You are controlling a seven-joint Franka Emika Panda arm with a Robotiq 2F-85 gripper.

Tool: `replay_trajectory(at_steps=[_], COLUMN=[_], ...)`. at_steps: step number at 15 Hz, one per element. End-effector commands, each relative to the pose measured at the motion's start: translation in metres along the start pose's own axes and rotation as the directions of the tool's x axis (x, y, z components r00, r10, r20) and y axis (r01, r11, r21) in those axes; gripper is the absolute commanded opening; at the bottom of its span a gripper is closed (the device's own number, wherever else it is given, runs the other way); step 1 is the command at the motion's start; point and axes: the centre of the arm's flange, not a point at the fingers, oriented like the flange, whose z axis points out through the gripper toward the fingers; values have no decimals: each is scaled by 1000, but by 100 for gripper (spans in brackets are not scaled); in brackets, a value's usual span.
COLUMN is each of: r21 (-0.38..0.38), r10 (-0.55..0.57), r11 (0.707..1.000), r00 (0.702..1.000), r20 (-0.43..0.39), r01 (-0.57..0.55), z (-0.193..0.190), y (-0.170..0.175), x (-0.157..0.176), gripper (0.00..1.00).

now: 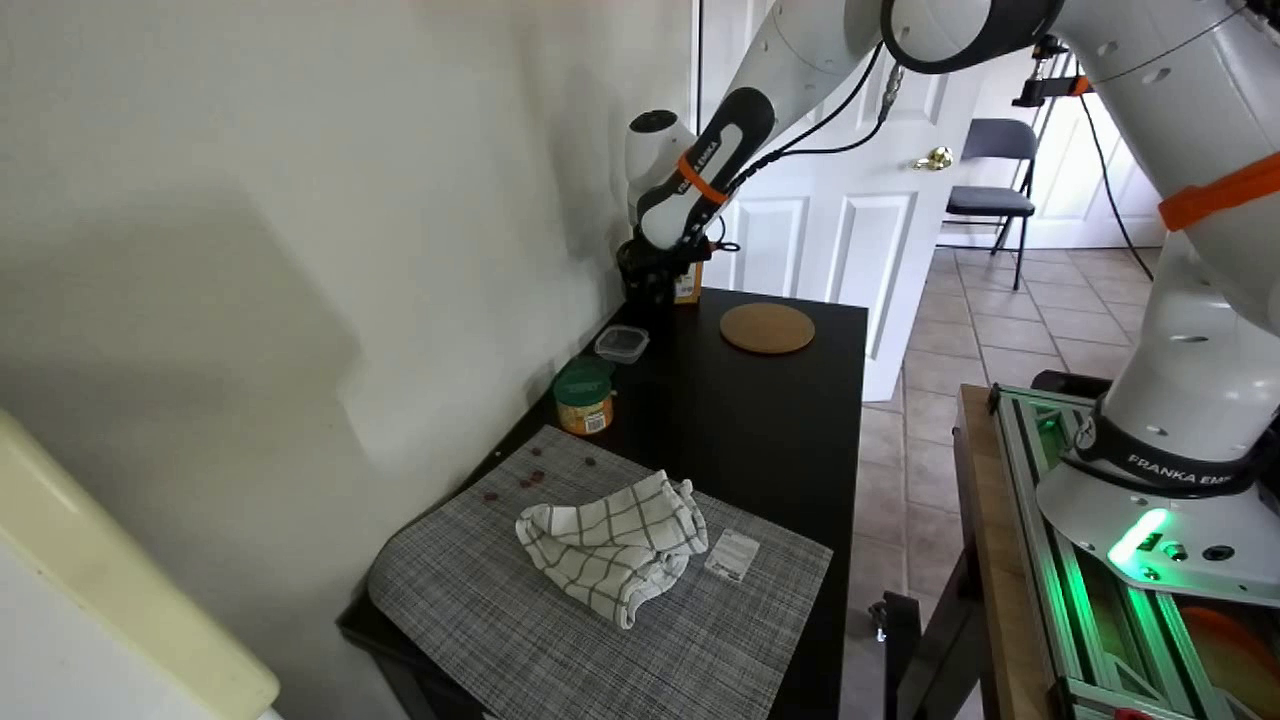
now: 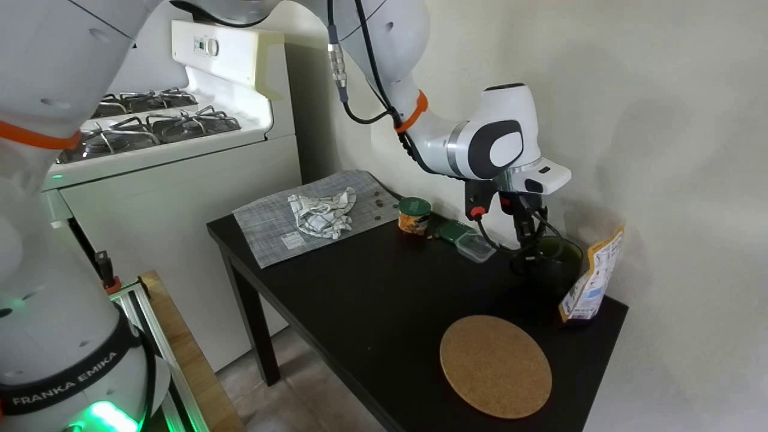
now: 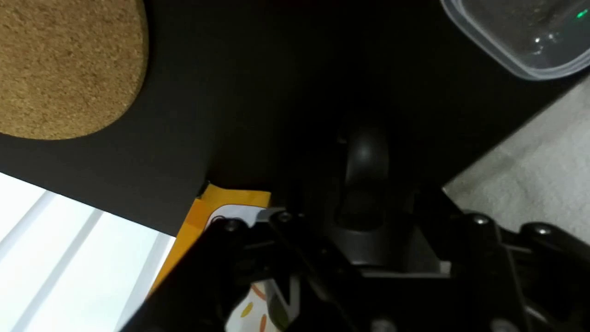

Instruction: Move the black cup to the left

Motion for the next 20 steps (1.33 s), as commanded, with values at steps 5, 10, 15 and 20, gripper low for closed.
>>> replay_trajectory(at_steps=[5, 10, 15, 20], r21=[-18, -26, -40, -81], r10=[39, 13, -38, 9], r11=[999, 1000, 999, 997], r00=[999, 1000, 999, 998], r20=[-8, -4, -31, -67], r01=[-39, -13, 37, -14], z=[10, -3, -28, -47], y=[-16, -19, -33, -34], x=[2, -10, -55, -97], gripper=[2, 6, 6, 6])
